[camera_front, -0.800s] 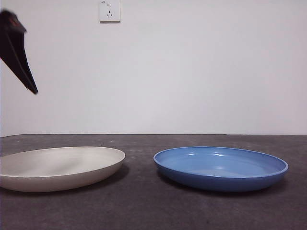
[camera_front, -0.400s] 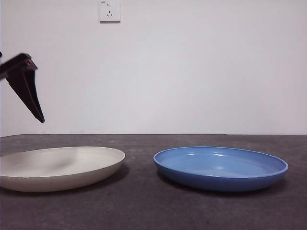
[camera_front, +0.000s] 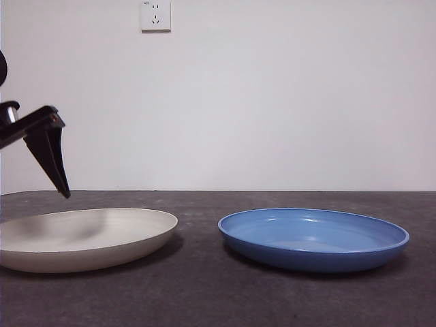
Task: Pick up the white plate, put it on the blue plate, put it on desk
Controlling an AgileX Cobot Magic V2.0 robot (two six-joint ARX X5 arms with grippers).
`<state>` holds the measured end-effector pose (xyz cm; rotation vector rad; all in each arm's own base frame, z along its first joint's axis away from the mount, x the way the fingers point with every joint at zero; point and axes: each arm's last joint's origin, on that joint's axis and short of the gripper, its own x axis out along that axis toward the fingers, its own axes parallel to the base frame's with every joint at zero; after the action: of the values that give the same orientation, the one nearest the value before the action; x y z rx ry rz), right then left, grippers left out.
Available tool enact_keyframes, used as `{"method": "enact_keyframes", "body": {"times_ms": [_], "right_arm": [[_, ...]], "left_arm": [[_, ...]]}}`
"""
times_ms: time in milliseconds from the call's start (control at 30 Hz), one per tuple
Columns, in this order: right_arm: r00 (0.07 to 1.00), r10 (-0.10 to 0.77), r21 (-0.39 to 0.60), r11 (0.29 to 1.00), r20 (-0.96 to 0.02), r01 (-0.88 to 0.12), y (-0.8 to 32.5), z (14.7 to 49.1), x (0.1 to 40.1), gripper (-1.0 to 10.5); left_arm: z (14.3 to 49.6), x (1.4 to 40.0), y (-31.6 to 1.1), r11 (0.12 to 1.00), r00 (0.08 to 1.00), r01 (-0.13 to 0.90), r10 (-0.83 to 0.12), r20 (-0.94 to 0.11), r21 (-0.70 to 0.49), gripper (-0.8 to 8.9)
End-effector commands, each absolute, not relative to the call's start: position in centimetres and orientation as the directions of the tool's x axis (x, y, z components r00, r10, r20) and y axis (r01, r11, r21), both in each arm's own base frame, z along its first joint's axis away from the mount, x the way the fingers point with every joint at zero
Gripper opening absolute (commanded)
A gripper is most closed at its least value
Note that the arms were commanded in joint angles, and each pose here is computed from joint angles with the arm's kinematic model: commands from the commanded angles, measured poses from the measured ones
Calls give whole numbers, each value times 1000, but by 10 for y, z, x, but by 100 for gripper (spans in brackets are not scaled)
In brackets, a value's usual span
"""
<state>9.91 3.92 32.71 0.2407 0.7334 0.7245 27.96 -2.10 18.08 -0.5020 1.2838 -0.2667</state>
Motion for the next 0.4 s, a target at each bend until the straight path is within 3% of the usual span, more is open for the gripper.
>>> {"method": "enact_keyframes", "body": {"times_ms": [33,233,400], "right_arm": [[529,672,424,739,-518,-523,40,331,100,592],[541,658,415,752,-524,-513,39,331,101,592],[540,659,420,752,-524,-508,39,331,100,592]], "left_arm": [[175,286,-20,871,259,-78,-453,-853,-486,528],[166,289,-20,880,236,-90,-436,-868,-466,276],[163,289,-18,913,237,-100,-365,-900,-396,171]]}}
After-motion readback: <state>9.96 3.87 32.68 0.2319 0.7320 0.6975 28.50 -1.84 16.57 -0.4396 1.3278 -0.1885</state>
